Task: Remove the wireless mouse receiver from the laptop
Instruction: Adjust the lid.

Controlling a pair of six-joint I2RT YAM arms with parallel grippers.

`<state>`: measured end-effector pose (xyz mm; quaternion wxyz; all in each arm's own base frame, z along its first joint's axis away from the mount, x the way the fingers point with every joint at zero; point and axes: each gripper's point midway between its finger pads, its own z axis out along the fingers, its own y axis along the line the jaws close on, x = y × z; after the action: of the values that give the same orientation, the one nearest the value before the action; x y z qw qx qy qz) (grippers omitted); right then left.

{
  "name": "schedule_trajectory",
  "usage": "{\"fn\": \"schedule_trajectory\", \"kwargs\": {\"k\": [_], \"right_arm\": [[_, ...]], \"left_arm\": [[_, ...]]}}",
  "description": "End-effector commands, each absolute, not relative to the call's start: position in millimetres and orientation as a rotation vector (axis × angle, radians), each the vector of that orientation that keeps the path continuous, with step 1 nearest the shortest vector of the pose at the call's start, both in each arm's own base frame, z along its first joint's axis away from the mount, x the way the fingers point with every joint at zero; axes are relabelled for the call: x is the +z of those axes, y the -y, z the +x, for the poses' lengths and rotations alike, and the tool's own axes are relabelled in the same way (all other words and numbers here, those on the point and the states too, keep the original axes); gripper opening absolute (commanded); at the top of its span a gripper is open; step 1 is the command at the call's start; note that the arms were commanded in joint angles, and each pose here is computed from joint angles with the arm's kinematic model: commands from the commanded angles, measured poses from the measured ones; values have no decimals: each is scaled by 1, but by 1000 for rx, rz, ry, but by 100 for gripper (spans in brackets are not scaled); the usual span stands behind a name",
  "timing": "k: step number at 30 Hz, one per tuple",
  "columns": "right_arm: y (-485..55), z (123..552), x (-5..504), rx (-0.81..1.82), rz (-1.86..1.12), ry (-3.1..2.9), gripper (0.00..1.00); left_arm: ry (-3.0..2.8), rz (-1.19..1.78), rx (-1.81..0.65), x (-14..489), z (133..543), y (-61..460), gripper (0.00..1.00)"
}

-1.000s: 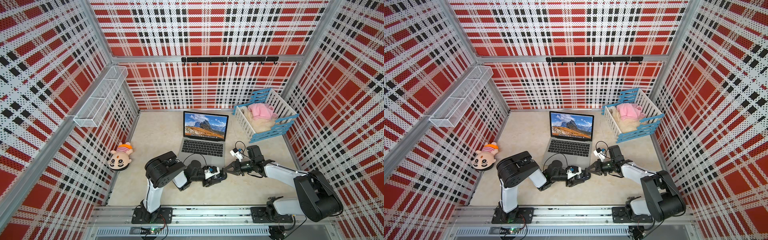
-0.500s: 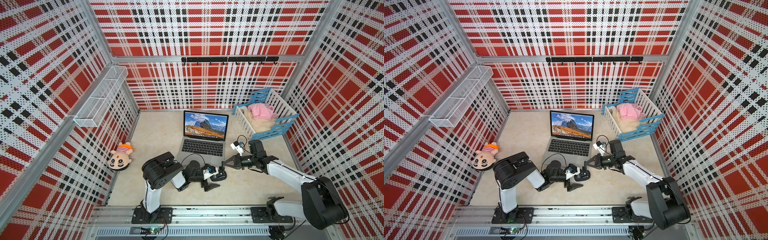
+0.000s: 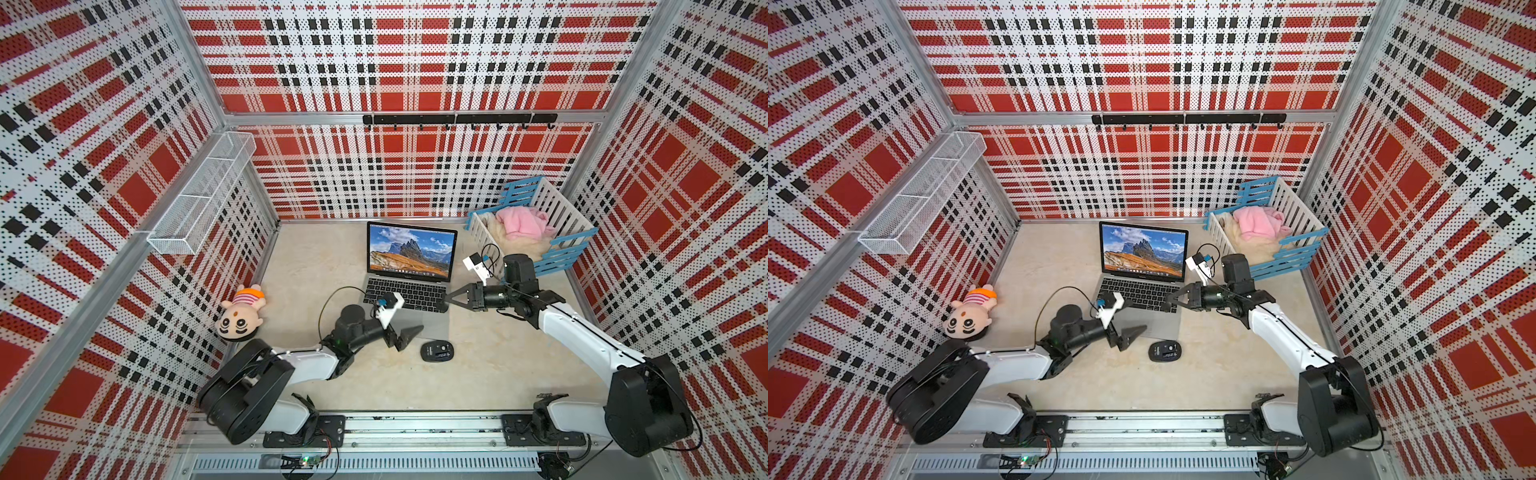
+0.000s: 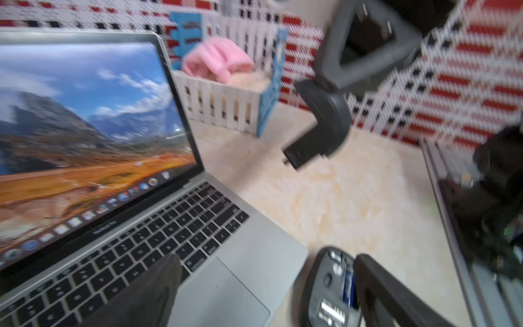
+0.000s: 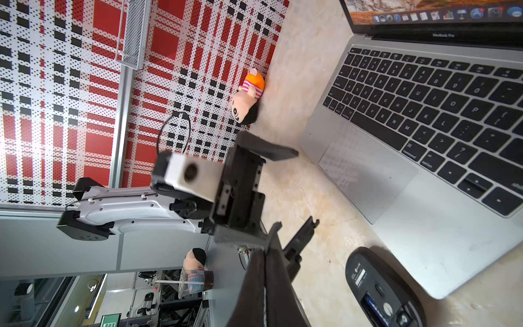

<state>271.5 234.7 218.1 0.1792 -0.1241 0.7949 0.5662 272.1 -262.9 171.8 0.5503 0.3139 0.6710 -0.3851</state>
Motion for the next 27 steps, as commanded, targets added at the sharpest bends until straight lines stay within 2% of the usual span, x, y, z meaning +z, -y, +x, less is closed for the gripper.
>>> {"fn": "schedule_trajectory", "kwargs": {"k": [1, 2, 5, 8, 19, 27], "right_arm": [[-240, 271, 239, 1668, -423, -2172, 0], [-241, 269, 245, 1682, -444, -2150, 0], [-245, 264, 264, 1714, -495, -2094, 0], [-249, 257, 283, 1741, -540, -2045, 0], [-268, 239, 306, 1776, -624, -2003, 0], [-274, 241, 302, 1790, -623, -2003, 0]], "left_arm": [[-1626, 550, -1257, 214, 279, 260, 99], [-1633, 559, -1335, 220, 280, 266, 100], [-1625, 622, -1555, 233, 269, 283, 86], [-1581, 640, -1673, 243, 257, 287, 85], [-1513, 637, -1758, 255, 251, 288, 79], [-1440, 719, -1887, 267, 229, 300, 66]]}}
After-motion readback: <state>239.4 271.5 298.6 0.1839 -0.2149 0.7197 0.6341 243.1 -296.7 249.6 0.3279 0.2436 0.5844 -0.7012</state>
